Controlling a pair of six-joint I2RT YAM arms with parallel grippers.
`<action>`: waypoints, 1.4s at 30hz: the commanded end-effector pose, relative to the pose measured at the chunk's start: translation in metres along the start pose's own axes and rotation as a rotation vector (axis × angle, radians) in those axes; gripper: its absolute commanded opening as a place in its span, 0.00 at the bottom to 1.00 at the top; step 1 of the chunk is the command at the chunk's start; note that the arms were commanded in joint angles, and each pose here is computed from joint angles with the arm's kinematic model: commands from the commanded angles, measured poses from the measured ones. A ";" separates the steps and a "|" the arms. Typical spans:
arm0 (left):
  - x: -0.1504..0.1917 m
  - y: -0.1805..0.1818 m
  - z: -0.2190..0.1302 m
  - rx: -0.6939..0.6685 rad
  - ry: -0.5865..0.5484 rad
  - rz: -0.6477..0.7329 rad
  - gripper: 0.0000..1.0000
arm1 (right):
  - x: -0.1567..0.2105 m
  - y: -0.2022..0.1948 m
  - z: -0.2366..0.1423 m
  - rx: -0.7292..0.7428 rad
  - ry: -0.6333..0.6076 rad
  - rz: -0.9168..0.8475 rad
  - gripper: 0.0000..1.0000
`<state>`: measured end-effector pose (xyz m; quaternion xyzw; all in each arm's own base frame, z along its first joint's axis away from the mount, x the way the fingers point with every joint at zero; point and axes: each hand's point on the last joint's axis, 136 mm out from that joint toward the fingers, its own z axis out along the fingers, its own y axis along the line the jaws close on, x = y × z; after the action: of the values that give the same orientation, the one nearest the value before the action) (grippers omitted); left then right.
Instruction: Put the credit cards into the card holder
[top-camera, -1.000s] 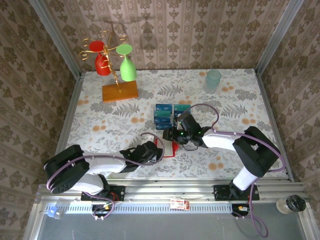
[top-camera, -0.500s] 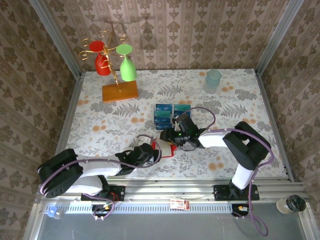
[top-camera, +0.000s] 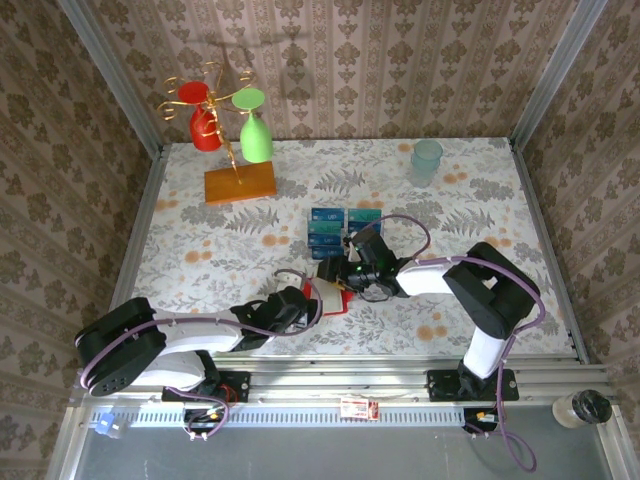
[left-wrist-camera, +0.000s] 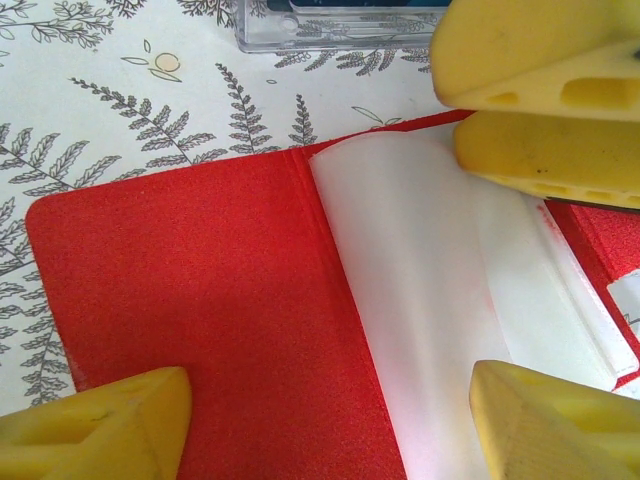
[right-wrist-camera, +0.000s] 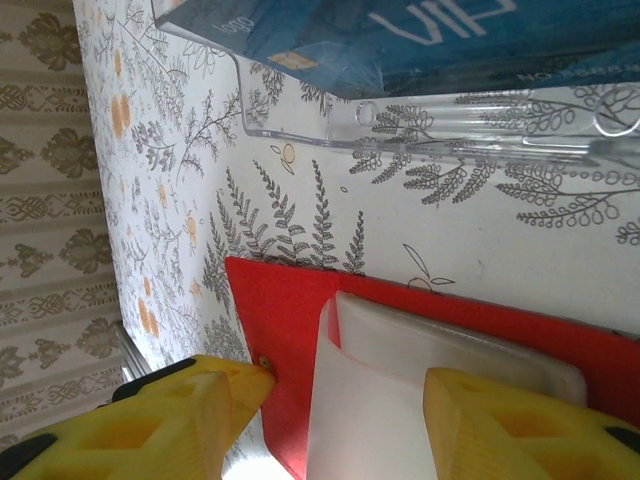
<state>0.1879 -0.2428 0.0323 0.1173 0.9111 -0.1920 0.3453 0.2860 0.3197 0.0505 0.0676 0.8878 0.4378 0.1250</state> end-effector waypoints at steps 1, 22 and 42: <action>0.004 0.002 0.000 -0.001 0.006 -0.001 0.74 | 0.001 0.003 -0.012 0.009 -0.018 -0.014 0.55; 0.002 0.003 -0.002 0.005 -0.010 -0.008 0.73 | 0.015 -0.006 0.002 0.000 0.027 0.029 0.59; -0.002 0.002 -0.006 0.010 -0.024 -0.009 0.77 | 0.013 0.025 0.001 -0.072 0.061 -0.025 0.56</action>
<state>0.1881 -0.2432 0.0373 0.1142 0.9063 -0.2027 0.3528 0.2773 0.3301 0.0614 0.0546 0.8781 0.4617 0.1128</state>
